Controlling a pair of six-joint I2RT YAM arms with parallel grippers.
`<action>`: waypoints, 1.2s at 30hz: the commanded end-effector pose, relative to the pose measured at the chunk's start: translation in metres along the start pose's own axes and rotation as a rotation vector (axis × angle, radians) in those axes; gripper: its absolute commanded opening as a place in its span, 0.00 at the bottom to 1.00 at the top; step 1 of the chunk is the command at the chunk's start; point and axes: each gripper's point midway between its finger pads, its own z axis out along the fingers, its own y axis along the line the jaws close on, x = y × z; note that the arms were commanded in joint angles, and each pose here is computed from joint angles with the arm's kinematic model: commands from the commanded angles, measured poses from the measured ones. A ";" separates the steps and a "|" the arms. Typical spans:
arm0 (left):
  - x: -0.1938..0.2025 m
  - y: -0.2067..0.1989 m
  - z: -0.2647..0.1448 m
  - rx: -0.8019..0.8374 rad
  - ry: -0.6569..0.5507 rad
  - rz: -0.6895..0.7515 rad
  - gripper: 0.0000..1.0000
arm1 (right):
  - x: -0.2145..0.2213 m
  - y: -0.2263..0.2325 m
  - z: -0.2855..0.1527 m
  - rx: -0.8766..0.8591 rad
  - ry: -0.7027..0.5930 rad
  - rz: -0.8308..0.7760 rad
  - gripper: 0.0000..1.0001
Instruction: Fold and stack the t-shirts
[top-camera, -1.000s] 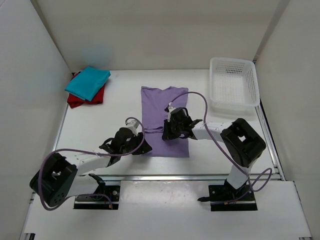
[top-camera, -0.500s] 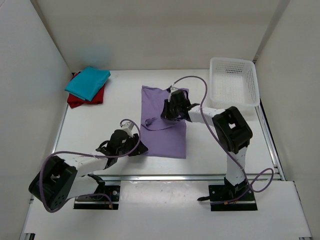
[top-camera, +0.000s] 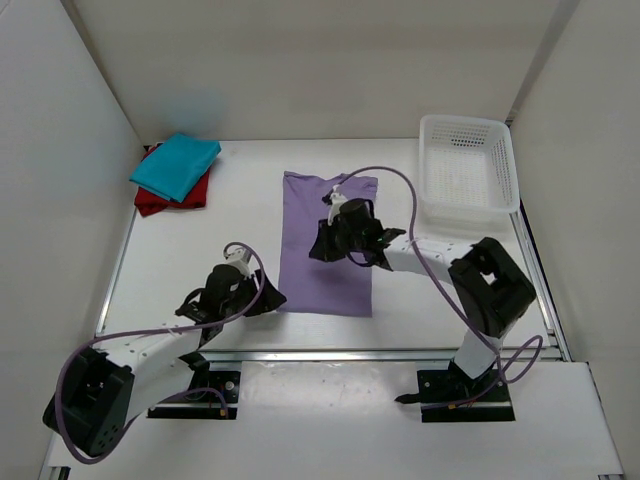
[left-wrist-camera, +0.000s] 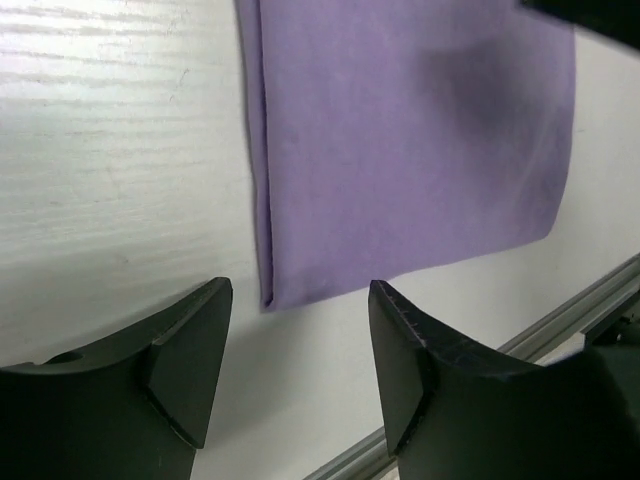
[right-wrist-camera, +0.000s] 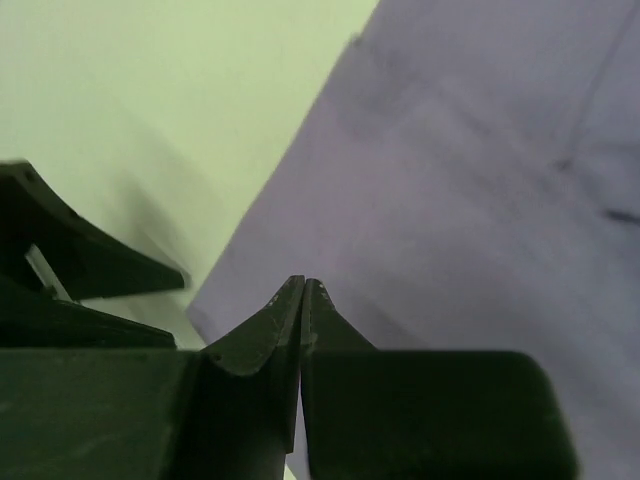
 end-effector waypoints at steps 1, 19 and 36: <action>0.005 0.003 -0.004 -0.015 0.009 0.026 0.68 | 0.020 -0.007 0.007 -0.010 0.053 0.036 0.00; 0.035 0.020 0.007 -0.098 0.146 0.120 0.98 | 0.138 -0.064 -0.135 0.191 -0.008 0.233 0.47; 0.050 0.020 0.003 -0.150 0.229 0.188 0.29 | 0.165 -0.055 -0.118 0.113 0.082 0.288 0.21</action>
